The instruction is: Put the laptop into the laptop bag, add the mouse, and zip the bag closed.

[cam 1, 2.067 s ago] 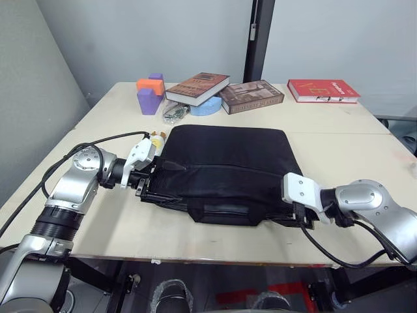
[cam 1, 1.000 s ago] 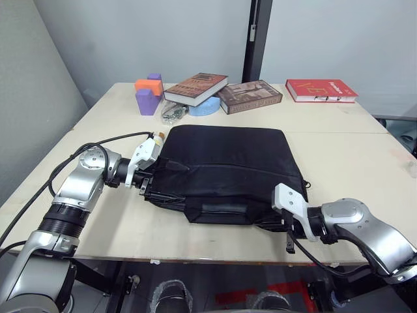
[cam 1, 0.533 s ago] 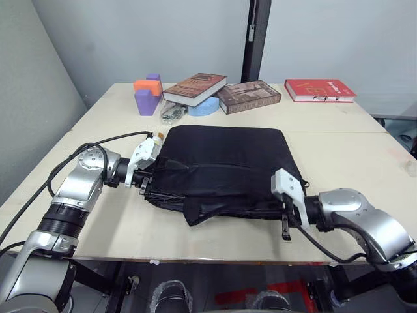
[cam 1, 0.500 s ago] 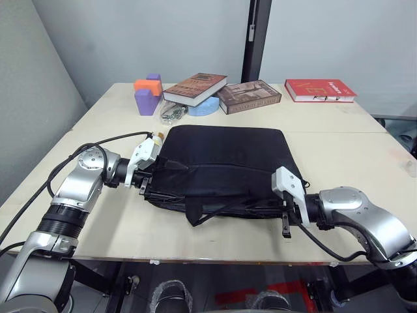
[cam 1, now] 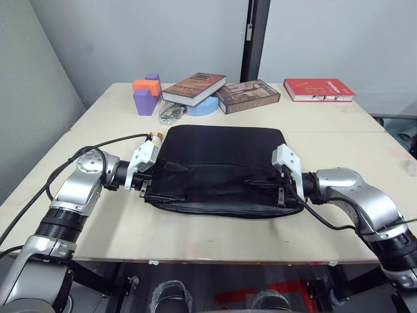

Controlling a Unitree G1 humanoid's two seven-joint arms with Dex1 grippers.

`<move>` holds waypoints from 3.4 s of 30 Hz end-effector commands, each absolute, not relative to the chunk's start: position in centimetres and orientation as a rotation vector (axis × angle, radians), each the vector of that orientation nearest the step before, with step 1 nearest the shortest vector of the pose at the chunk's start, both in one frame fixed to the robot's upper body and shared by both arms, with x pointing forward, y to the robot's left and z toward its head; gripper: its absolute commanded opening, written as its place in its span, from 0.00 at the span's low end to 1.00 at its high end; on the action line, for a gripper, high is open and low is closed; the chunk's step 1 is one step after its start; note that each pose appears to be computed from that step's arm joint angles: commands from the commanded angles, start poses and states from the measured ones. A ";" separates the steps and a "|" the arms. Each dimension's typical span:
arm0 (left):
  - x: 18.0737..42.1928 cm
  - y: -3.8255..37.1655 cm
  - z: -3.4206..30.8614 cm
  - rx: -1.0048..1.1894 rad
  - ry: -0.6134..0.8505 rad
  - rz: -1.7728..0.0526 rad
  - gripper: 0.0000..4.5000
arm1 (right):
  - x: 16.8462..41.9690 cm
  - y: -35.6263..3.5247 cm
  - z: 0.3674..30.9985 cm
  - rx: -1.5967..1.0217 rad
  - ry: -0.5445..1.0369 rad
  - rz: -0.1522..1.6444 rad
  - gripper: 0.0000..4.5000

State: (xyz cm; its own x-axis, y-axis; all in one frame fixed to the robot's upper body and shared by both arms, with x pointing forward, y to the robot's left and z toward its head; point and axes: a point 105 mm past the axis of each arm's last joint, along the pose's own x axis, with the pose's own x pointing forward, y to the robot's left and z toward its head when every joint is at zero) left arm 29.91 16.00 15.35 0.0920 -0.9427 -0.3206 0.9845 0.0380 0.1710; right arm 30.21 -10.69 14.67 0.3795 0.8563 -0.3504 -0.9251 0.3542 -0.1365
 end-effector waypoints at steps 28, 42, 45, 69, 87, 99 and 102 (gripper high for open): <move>30.3 16.6 17.3 0.434 0.077 -1.427 1.00 | 35.8 -5.0 15.0 -0.452 0.155 1.202 0.01; 31.0 16.9 18.4 0.302 0.054 -1.352 1.00 | 34.8 -5.1 12.1 -0.463 0.263 1.303 0.01; 32.4 17.8 18.5 0.205 0.081 -1.250 1.00 | 35.1 -5.4 11.6 -0.500 0.286 1.283 0.01; 42.7 24.3 14.5 -0.123 0.327 -0.370 1.00 | 35.9 -5.7 11.7 -0.533 0.268 1.232 0.01; 43.1 24.3 11.0 -0.176 0.437 -0.296 0.44 | 35.9 -6.5 11.5 -0.543 0.277 1.195 0.00; 38.7 25.1 17.6 -0.369 0.221 -0.519 0.01 | 36.0 -6.8 11.2 -0.536 0.291 1.197 0.00; 37.0 24.7 17.0 -0.345 0.253 -0.559 0.01 | 36.3 -7.0 11.4 -0.527 0.289 1.181 0.00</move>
